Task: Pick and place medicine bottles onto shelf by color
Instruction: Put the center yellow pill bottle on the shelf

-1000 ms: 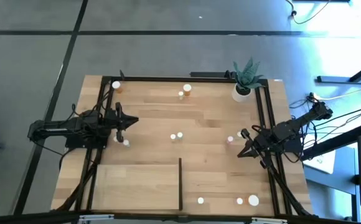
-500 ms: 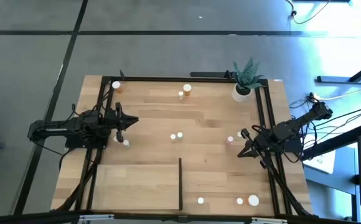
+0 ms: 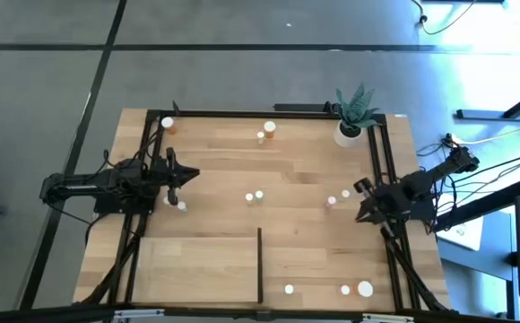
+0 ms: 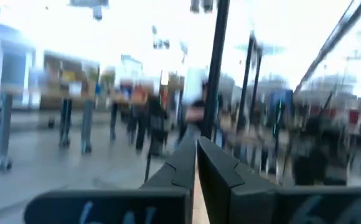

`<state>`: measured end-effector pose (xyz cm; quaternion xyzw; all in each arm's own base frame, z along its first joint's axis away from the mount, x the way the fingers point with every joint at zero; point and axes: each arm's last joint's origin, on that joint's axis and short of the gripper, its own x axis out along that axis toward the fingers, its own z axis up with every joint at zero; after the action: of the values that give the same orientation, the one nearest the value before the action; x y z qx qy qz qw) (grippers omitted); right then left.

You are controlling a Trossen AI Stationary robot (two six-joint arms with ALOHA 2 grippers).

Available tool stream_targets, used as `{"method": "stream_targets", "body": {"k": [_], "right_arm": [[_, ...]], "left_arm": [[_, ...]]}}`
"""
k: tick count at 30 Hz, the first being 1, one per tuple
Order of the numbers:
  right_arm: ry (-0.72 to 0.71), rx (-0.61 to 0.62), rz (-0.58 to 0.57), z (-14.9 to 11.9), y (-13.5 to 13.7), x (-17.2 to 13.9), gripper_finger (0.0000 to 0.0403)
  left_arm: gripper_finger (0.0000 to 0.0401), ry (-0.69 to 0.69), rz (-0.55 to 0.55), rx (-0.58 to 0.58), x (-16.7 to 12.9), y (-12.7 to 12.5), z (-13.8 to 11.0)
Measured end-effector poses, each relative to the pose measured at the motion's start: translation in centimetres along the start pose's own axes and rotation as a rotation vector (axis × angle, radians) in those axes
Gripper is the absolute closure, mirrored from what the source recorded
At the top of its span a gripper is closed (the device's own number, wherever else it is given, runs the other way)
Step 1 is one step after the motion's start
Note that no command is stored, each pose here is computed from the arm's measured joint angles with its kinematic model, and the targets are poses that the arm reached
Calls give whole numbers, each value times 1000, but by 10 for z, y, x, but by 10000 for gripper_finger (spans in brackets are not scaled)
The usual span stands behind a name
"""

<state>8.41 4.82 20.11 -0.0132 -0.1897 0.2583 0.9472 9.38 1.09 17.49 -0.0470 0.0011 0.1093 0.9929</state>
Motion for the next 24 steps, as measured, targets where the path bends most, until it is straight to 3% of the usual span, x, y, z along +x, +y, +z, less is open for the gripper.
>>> {"method": "stream_targets", "body": {"k": [3,9,13,17,24], "right_arm": [[10,-2,-40,10,-3,2,381],[260,-1,-151,31,-9,4,381],[378,81,-265,48,-15,6,381],[478,117,-292,62,-18,9,381],[470,152,-331,71,-22,20,381]], "left_arm": [[367,0,0,0,0,0,0],[376,0,0,0,0,0,0],[380,0,0,0,0,0,0],[377,1,0,0,0,0,0],[366,0,0,0,0,0,0]]}}
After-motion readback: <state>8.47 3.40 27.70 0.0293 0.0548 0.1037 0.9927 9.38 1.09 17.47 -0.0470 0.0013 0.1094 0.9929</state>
